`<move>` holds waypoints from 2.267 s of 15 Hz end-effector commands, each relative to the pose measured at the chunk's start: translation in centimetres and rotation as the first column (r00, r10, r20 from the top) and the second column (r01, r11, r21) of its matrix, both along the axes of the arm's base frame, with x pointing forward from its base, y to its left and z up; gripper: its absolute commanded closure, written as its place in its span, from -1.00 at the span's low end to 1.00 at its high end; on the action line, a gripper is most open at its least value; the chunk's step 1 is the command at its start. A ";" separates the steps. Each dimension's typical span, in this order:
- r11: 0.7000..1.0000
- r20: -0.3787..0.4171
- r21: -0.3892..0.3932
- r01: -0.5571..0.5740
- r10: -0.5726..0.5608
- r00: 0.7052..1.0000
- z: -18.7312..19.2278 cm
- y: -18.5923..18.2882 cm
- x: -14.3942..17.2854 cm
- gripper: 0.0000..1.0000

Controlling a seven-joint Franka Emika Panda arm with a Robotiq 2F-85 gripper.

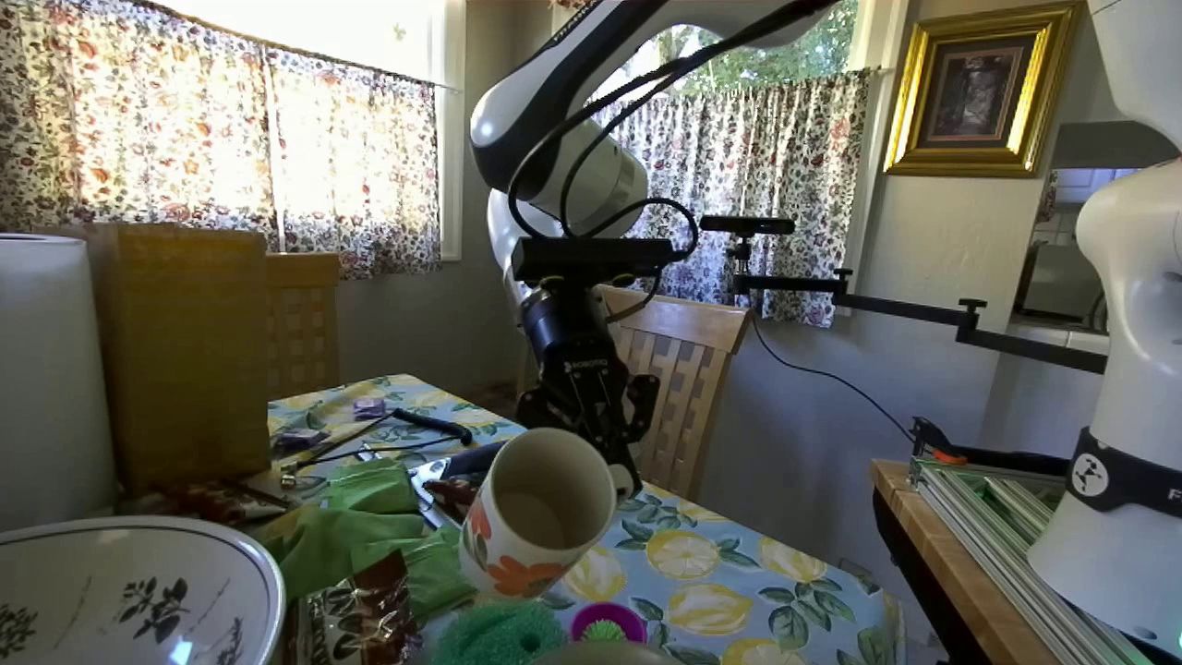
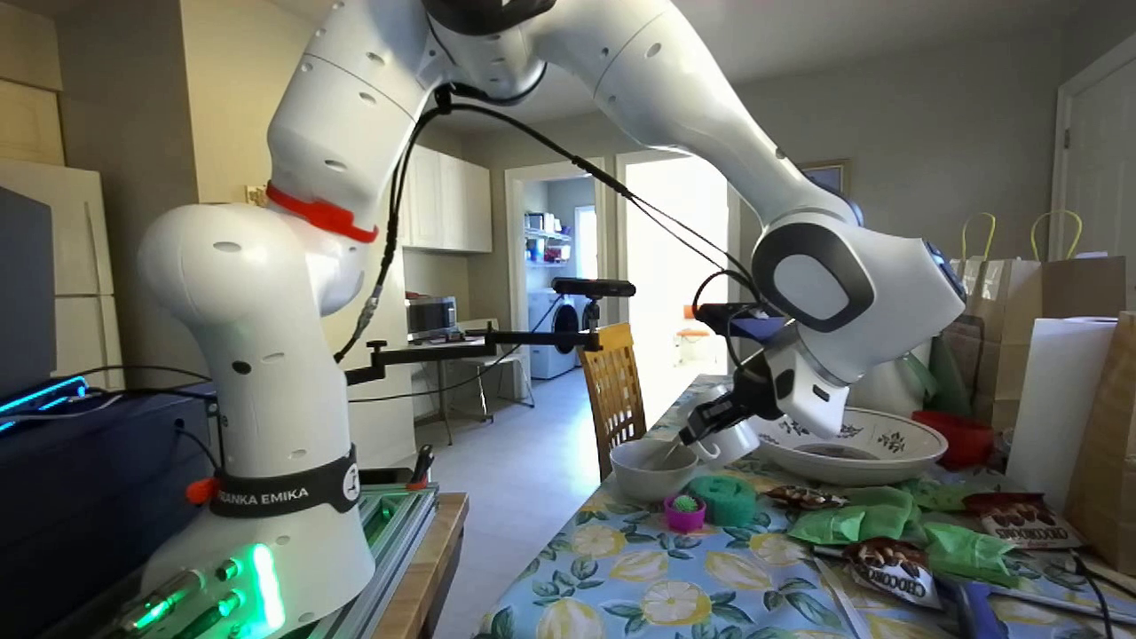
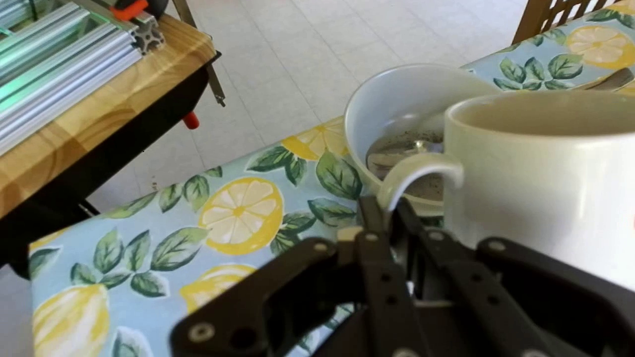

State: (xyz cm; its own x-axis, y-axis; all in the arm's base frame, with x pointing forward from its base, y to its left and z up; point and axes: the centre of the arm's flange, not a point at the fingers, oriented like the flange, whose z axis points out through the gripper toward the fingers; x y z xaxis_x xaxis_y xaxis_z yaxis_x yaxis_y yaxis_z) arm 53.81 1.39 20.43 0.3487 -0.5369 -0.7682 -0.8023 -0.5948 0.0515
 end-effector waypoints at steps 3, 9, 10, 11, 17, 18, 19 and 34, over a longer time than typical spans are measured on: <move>0.997 0.045 -0.049 -0.052 0.055 0.998 2.0 0.7 -1.7 0.95; 0.991 0.098 -0.091 -0.098 0.107 0.989 3.1 2.7 -1.5 0.95; 0.990 0.105 -0.098 -0.103 0.114 0.988 3.3 3.0 -1.5 0.95; 0.989 0.113 -0.107 -0.102 0.114 0.987 3.5 3.2 -1.6 0.95; 0.979 0.146 -0.185 -0.081 0.109 0.983 4.2 4.2 -1.5 0.95; 0.977 0.150 -0.200 -0.079 0.110 0.983 4.3 4.3 -1.5 0.95; 0.973 0.153 -0.219 -0.071 0.107 0.982 4.4 4.5 -1.5 0.95; 0.938 0.257 -0.344 -0.035 0.130 0.958 7.9 6.6 -3.3 0.95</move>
State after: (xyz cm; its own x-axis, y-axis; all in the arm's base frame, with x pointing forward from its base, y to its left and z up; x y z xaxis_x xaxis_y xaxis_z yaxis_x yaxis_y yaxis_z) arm 52.10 7.59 26.73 0.5672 -0.6812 -0.4628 -0.7522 -0.6574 0.0458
